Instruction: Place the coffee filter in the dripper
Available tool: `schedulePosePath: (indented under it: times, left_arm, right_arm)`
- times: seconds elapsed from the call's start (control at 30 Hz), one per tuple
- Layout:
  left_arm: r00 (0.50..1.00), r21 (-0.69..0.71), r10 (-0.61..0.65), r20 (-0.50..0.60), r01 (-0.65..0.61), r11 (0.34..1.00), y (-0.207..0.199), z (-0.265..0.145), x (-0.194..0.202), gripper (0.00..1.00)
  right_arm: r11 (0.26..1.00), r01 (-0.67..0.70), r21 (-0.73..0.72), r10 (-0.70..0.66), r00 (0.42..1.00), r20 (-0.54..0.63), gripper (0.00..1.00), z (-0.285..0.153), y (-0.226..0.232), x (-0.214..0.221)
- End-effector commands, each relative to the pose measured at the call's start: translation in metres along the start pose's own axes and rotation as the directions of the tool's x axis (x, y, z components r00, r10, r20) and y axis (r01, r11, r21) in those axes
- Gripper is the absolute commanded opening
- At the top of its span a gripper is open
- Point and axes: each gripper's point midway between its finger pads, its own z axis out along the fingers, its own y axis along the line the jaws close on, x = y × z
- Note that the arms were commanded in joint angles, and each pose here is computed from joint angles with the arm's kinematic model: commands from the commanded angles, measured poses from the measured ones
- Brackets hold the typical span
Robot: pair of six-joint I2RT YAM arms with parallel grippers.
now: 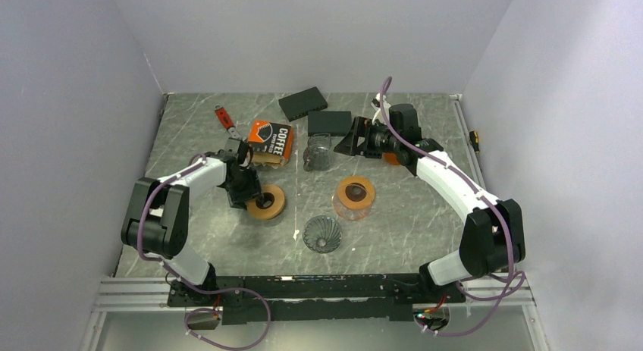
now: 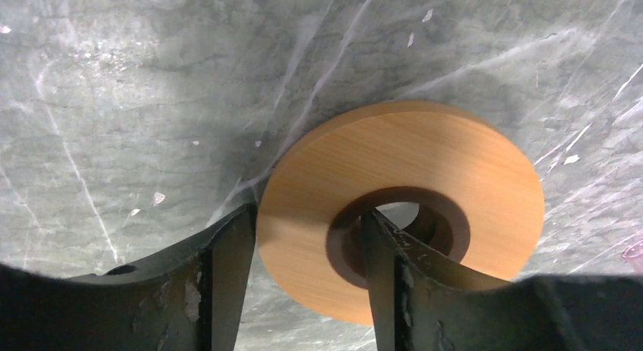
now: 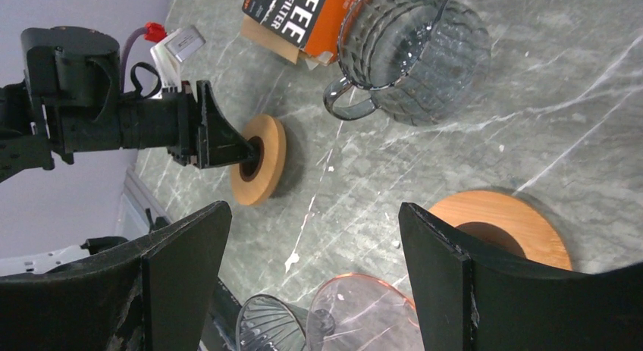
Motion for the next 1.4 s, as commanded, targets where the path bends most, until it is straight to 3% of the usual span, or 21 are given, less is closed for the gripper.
schedulePosePath:
  times: [0.0,0.1,0.27,0.63,0.97,1.13,1.37]
  left_arm:
    - [1.0,0.029,0.027,-0.008,-0.026,0.999,-0.01,0.002,-0.003,0.51]
    - [0.998,0.072,0.056,-0.012,-0.055,0.996,-0.018,-0.001,-0.002,0.33]
    - [0.993,0.112,0.099,0.059,-0.106,0.988,-0.023,-0.018,-0.006,0.26]
    - [0.939,0.214,0.145,0.312,-0.218,0.952,-0.052,-0.098,-0.043,0.26]
    - [0.794,0.278,0.23,0.563,-0.444,0.852,-0.095,-0.178,-0.083,0.22]
    - [0.742,0.216,0.27,0.614,-0.486,0.846,-0.093,-0.189,-0.095,0.23]
    - [0.731,0.239,0.277,0.623,-0.516,0.823,-0.094,-0.182,-0.085,0.25]
  right_arm:
    - [0.998,0.002,-0.07,0.001,0.999,0.041,0.87,-0.01,0.018,-0.007]
    - [0.998,-0.007,-0.069,0.008,1.0,0.02,0.87,-0.01,0.017,-0.001]
    - [0.994,-0.019,-0.104,0.019,1.0,0.002,0.87,-0.009,0.02,0.005]
    - [0.976,-0.074,-0.203,0.074,0.997,-0.01,0.87,-0.008,0.036,0.005]
    - [0.94,-0.069,-0.333,0.039,0.995,-0.096,0.87,-0.003,0.089,0.011]
    - [0.888,-0.089,-0.45,0.036,0.991,-0.125,0.82,0.004,0.13,0.017]
    - [0.869,-0.148,-0.472,0.059,0.978,-0.198,0.66,0.038,0.153,0.03]
